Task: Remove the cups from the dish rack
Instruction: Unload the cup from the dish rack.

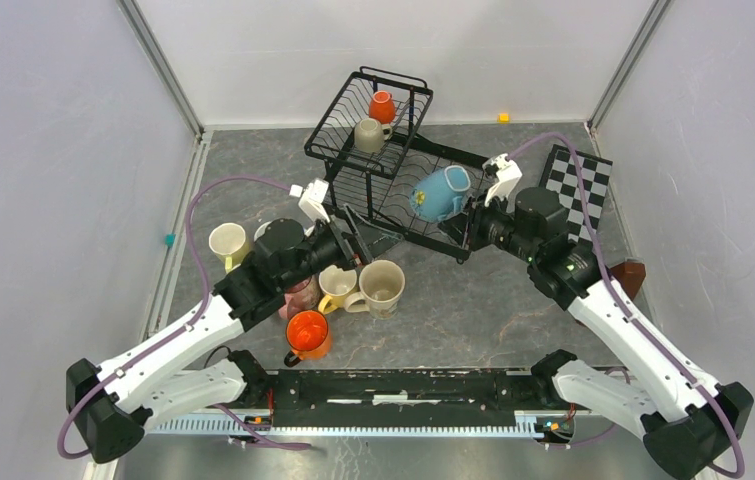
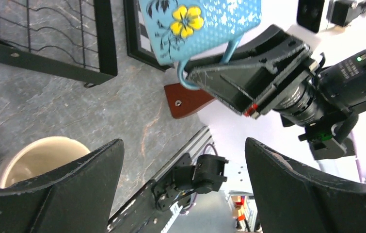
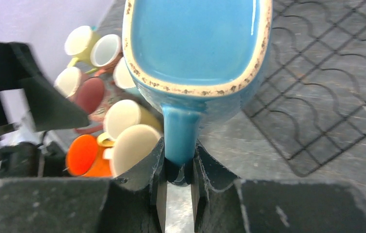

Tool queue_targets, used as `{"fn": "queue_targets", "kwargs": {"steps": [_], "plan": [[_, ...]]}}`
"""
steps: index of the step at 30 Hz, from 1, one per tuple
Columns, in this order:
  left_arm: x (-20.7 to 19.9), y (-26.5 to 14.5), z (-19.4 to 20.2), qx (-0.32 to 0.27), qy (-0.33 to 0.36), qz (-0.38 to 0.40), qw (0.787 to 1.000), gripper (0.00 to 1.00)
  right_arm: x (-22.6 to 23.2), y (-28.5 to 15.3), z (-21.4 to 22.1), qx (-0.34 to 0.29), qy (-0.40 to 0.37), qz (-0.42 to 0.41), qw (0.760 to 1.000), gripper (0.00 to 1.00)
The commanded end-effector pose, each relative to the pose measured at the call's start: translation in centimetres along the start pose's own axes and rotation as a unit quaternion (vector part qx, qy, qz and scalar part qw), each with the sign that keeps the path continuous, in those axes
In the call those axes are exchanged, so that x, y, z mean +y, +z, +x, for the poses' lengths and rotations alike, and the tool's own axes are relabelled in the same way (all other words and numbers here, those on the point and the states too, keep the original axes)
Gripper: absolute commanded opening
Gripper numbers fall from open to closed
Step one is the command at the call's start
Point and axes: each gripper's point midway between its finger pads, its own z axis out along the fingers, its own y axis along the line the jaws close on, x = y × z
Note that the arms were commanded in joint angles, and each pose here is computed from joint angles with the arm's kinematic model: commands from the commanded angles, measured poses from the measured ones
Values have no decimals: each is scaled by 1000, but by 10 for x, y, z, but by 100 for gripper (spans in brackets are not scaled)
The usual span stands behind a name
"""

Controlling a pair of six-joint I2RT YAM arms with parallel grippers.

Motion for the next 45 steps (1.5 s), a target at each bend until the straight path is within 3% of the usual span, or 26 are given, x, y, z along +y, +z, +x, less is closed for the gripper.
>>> {"fn": "queue_targets", "kwargs": {"steps": [1,9,21,39,42,45], "plan": [[-30,-1,-21,-37,-31,75,996,100,60,-22,-39,-58,16,-136,989,0],[-55,-2,-46,-67,-36,135,988,100,106,-42,-55,-62,58,-251,964,0],[-88,-8,-61,-88,-59,224,969,96,129,-53,-54,-62,111,-328,936,0],[-116,-12,-65,-66,-121,305,942,64,143,-54,-44,-62,147,-377,913,0],[-116,-12,-65,-65,-123,305,942,55,143,-53,-43,-61,148,-377,912,0],[-116,-12,-64,-62,-125,304,942,39,144,-52,-41,-61,149,-378,912,0]]}}
